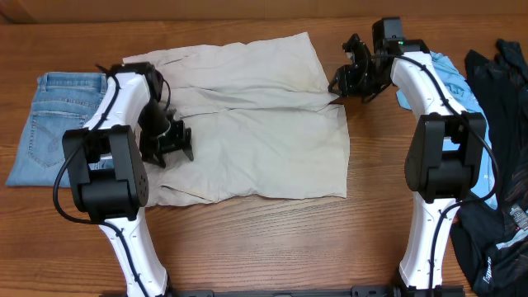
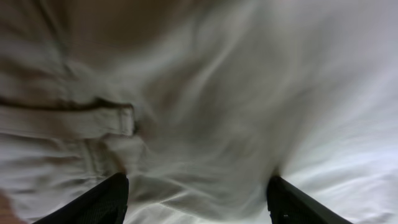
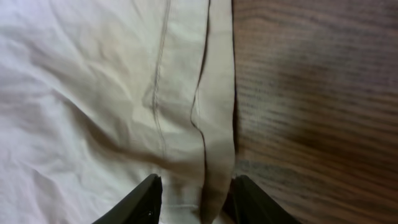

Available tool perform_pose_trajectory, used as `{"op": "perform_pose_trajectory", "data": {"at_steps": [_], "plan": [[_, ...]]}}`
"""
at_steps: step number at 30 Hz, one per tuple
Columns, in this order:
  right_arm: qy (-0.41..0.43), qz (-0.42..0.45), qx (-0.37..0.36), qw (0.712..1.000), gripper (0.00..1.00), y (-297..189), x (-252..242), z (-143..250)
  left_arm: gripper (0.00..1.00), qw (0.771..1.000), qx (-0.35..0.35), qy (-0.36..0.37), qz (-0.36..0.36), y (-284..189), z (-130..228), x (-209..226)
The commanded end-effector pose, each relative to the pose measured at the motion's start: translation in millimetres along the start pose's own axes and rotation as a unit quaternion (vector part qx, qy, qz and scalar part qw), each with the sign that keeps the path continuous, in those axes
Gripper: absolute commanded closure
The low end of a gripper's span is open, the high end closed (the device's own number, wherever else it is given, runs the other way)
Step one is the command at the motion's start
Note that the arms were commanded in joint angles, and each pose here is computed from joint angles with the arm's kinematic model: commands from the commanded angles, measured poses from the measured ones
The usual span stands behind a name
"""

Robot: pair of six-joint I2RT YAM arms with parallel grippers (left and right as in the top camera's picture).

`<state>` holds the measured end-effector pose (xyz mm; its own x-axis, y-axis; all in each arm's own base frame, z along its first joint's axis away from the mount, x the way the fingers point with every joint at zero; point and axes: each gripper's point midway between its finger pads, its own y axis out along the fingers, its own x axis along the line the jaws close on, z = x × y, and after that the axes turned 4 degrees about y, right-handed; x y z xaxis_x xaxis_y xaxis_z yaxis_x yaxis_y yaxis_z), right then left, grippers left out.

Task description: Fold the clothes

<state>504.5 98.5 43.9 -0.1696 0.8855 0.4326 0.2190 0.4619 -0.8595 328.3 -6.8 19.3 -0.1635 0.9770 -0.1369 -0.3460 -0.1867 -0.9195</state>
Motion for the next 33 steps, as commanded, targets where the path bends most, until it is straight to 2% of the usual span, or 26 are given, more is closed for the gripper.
{"op": "perform_pose_trajectory", "data": {"at_steps": [1, 4, 10, 14, 19, 21, 23, 24, 27, 33], "plan": [[0.003, -0.009, 0.017, 1.0, 0.65, 15, -2, 13, 0.25, 0.999, 0.033, -0.004, 0.001, 17, 16, 0], [0.002, -0.009, 0.014, 1.0, 0.8, 18, -3, 13, 0.25, 0.998, 0.053, -0.003, -0.025, 27, 26, 11], [-0.002, 0.008, 0.001, 1.0, 0.94, 17, -9, 6, 0.24, 0.993, 0.08, -0.006, -0.09, 38, 41, 36], [0.044, 0.077, -0.022, 0.996, 0.96, 11, -42, -3, 0.25, 0.985, 0.085, -0.018, -0.15, 34, 45, 57], [0.065, 0.025, -0.014, 0.998, 0.96, 7, -35, 1, 0.28, 0.974, 0.094, -0.022, -0.205, 28, 51, 76], [0.079, -0.003, 0.019, 0.997, 0.82, 7, -24, 17, 0.27, 0.971, 0.09, -0.029, -0.222, 26, 50, 82], [0.082, -0.021, 0.059, 0.995, 0.56, 7, -14, 37, 0.26, 0.971, 0.083, -0.031, -0.223, 26, 47, 82], [0.082, -0.023, 0.074, 0.994, 0.5, 7, -10, 44, 0.26, 0.971, 0.082, -0.031, -0.222, 27, 46, 82], [0.079, -0.025, 0.099, 0.992, 0.39, 11, 4, 55, 0.26, 0.971, 0.081, -0.031, -0.221, 27, 46, 81], [0.062, -0.028, 0.112, 0.991, 0.39, 19, 21, 60, 0.26, 0.972, 0.08, -0.032, -0.218, 27, 45, 80]]}}
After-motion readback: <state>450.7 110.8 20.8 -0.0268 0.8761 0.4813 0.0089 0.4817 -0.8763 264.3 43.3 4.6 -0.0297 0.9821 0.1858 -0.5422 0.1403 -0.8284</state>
